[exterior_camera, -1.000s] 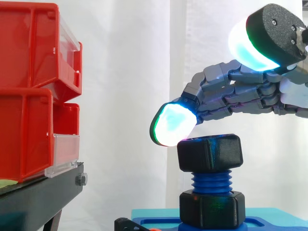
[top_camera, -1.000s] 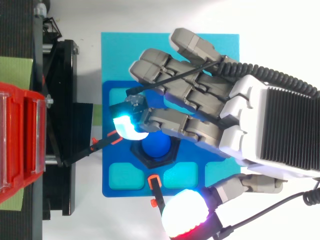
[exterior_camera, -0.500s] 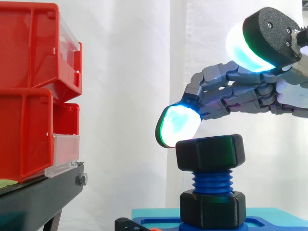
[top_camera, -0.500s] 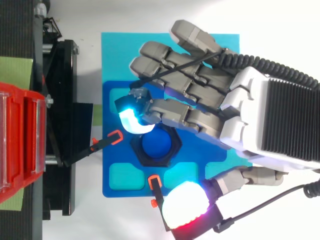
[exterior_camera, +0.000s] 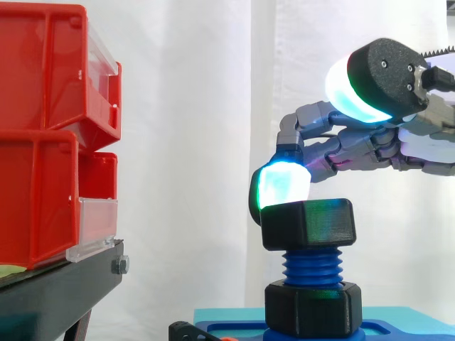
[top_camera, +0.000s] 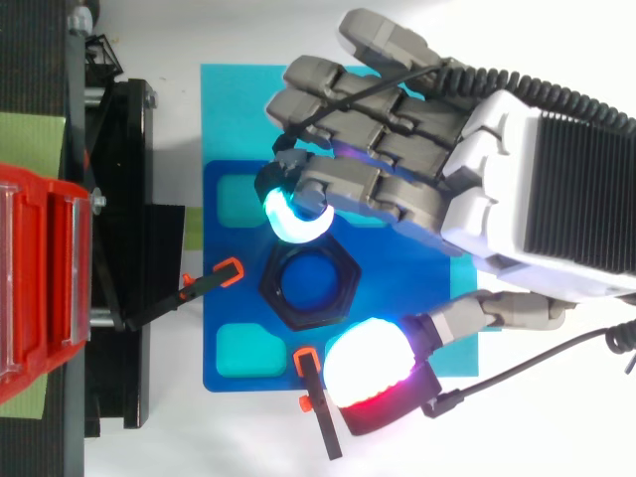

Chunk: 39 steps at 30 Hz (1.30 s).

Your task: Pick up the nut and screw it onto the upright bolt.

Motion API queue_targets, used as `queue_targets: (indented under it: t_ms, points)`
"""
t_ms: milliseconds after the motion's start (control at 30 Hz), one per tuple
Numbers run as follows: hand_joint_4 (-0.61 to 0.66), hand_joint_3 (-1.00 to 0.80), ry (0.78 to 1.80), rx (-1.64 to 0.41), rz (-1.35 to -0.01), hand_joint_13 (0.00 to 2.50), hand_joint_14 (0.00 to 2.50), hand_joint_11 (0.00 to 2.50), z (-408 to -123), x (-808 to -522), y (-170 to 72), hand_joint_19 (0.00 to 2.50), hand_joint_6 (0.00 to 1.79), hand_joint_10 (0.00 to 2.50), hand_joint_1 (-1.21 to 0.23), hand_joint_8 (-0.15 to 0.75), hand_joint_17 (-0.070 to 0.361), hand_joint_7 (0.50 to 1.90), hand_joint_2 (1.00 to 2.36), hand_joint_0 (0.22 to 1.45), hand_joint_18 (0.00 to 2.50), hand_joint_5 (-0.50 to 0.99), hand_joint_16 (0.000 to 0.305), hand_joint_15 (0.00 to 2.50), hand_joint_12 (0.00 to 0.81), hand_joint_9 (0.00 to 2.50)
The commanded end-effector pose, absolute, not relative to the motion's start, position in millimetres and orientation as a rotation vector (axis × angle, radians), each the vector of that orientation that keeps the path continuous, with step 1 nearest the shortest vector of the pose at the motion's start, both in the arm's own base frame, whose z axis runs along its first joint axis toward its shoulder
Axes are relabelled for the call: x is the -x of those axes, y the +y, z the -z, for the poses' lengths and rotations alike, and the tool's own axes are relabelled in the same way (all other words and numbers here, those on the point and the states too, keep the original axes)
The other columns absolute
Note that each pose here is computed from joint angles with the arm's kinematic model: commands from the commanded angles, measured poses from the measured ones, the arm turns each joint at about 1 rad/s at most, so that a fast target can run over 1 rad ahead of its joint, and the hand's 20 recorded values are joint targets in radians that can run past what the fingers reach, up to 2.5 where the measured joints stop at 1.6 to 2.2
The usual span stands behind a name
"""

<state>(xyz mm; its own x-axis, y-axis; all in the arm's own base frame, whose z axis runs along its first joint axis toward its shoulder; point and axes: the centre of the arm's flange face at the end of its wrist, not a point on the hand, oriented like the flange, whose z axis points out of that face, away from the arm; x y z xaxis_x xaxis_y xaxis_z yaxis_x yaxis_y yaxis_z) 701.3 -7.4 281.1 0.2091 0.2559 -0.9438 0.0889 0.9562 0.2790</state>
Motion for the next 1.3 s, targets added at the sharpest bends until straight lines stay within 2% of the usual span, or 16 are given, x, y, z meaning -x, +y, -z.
queue_targets:
  t_ms: [0,367,500,667,767,833,933,967,1033,1133,1267]
  points:
    - [0.26,-0.5,1.36,-0.299,-0.117,0.31,0.0,0.0,-281.4,-701.3,-13.3,0.0,0.5,0.0,-0.11,0.346,0.108,1.36,1.0,0.46,0.22,-0.06,0.048,0.0,0.364,0.47]
    - [0.22,-0.5,1.378,-0.292,-0.114,0.42,0.0,0.0,-279.5,-699.8,-24.2,0.0,0.5,0.0,-0.13,0.352,0.099,1.48,1.0,0.48,0.32,-0.01,0.044,0.0,0.345,0.63]
    - [0.2,-0.5,1.366,-0.291,-0.118,0.53,0.0,0.0,-290.0,-704.1,-26.0,0.0,0.5,0.0,-0.15,0.328,0.093,1.53,1.0,0.49,0.41,0.02,0.041,0.0,0.328,0.79]
    - [0.16,-0.5,1.387,-0.286,-0.114,0.64,0.0,0.0,-293.8,-705.0,-28.3,0.0,0.5,0.0,-0.17,0.296,0.085,1.51,1.0,0.5,0.5,0.05,0.038,0.0,0.306,0.96]
    - [0.14,-0.5,1.392,-0.286,-0.113,0.72,0.0,0.0,-294.4,-705.0,-28.3,0.0,0.52,0.0,-0.18,0.241,0.08,1.46,1.0,0.5,0.54,0.07,0.036,0.0,0.289,1.11]
    - [0.15,-0.5,1.391,-0.287,-0.112,0.73,0.0,0.0,-294.9,-705.2,-29.3,0.0,0.5,0.0,-0.18,0.244,0.079,1.49,1.0,0.5,0.54,0.07,0.035,0.0,0.286,1.13]
    - [0.19,-0.5,1.391,-0.287,-0.112,0.68,0.0,0.0,-294.9,-705.2,-29.3,0.0,0.5,0.0,-0.16,0.295,0.085,1.32,1.0,0.5,0.49,0.02,0.038,0.0,0.309,1.02]
    - [0.19,-0.5,1.381,-0.289,-0.113,0.67,0.0,0.0,-300.6,-707.9,-28.9,0.0,0.5,0.0,-0.16,0.294,0.085,1.31,1.0,0.49,0.49,0.01,0.038,0.0,0.311,1.02]
    - [0.24,-0.5,1.378,-0.288,-0.115,0.63,0.0,0.0,-305.4,-709.8,-29.3,0.0,0.51,0.0,-0.15,0.318,0.092,1.16,1.0,0.48,0.47,-0.04,0.041,0.0,0.338,0.95]
    - [0.27,-0.5,1.393,-0.276,-0.12,0.6,0.0,0.0,-313.0,-712.1,-29.6,0.0,0.5,0.0,-0.14,0.331,0.101,1.0,1.0,0.47,0.45,-0.09,0.045,0.0,0.362,0.9]
    - [0.25,-0.5,1.428,-0.257,-0.125,0.55,0.0,0.0,-332.9,-716.8,-33.3,0.0,0.5,0.0,-0.15,0.332,0.108,0.9,1.0,0.46,0.42,-0.13,0.048,0.0,0.382,0.82]
